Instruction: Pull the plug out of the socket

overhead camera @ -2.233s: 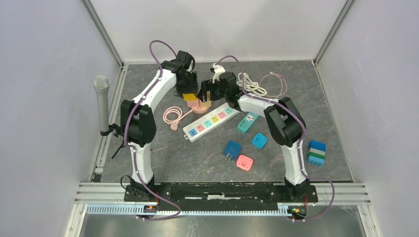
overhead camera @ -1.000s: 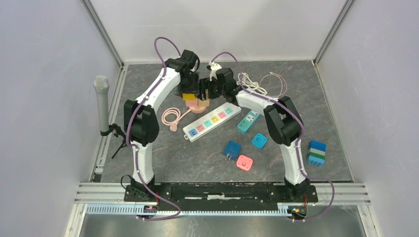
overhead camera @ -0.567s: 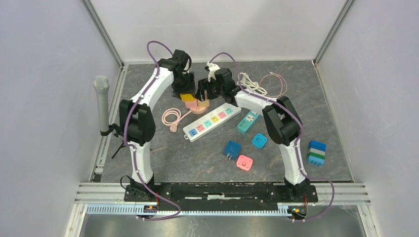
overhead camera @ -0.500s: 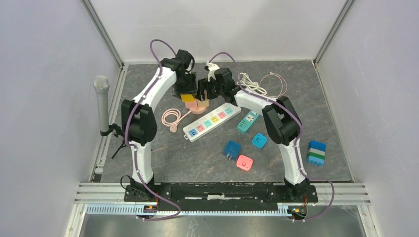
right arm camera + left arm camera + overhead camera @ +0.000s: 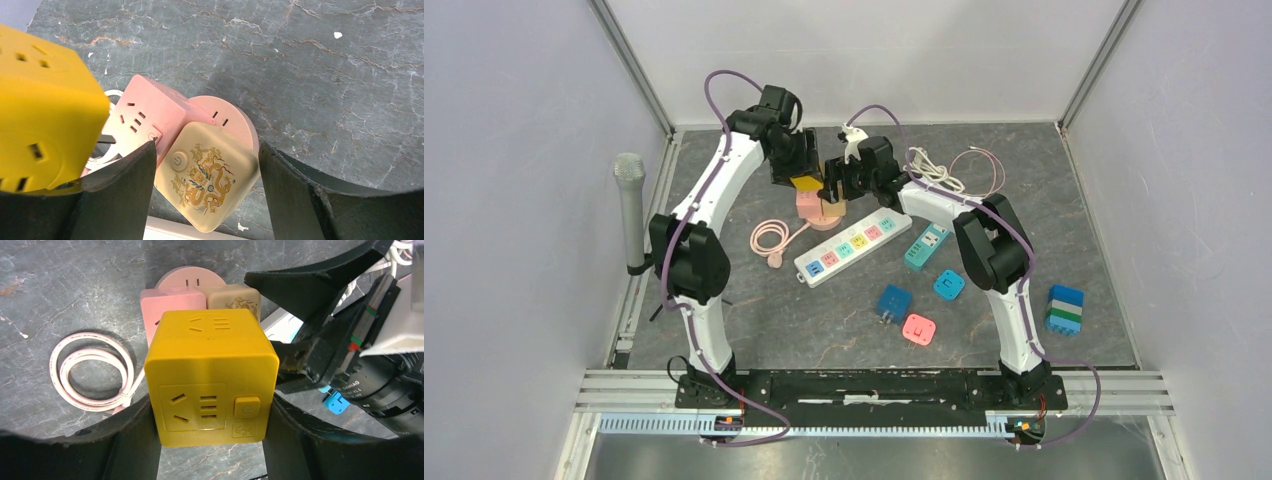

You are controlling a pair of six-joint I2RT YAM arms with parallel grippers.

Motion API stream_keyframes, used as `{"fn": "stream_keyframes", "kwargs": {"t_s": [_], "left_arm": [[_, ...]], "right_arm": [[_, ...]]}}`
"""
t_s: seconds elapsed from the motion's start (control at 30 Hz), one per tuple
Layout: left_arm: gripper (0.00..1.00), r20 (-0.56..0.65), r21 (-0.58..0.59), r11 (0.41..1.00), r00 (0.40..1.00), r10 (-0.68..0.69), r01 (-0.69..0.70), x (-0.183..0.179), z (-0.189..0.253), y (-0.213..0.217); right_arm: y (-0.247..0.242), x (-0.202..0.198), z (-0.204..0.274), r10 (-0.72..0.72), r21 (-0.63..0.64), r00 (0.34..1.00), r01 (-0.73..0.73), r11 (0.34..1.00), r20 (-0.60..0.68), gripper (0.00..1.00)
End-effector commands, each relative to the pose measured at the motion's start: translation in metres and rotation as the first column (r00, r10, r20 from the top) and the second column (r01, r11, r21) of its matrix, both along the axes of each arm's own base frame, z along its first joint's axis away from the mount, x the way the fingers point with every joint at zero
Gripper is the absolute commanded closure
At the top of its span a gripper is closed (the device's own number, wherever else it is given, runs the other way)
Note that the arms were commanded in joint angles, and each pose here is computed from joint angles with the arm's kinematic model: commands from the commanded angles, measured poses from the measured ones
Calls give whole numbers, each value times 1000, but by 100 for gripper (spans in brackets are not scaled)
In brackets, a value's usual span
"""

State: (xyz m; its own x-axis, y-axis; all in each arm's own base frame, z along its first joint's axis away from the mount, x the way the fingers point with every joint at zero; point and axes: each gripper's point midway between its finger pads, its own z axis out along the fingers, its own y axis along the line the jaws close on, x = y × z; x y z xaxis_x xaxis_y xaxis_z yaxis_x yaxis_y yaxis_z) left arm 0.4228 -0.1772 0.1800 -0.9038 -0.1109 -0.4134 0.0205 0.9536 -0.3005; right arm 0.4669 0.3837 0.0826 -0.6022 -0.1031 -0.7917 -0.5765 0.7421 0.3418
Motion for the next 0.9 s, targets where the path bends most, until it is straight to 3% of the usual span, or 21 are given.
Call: {"fn": "stream_keyframes", "kwargs": {"t_s": [0.0,0.3,0.4,0.6,0.77,0.87], "left_arm": [[82,70,-30,999,997,-9,11,-3,27,-11],[82,129,216,969,987,95,-121,1,31,41],[81,155,307,933,977,148,-190,-2,29,64],[81,170,399,886,968,183,-237,-4,10,86],[80,142,465,854,972,187,-232,-3,-9,95],[80,128,521,823,974,185,-225,-2,-20,103]], "right_arm": [[-76,-74,-156,-61,-420,948,-79,904,-311,23],[-48,-46,-104,-14,-314,974,-59,948,-225,19],[-37,-32,-71,25,-247,987,-64,967,-157,13],[3,-10,37,139,46,990,-141,989,30,5],[-2,3,107,98,152,980,-125,980,174,2],[-17,3,123,62,184,976,-101,978,209,2]]}}
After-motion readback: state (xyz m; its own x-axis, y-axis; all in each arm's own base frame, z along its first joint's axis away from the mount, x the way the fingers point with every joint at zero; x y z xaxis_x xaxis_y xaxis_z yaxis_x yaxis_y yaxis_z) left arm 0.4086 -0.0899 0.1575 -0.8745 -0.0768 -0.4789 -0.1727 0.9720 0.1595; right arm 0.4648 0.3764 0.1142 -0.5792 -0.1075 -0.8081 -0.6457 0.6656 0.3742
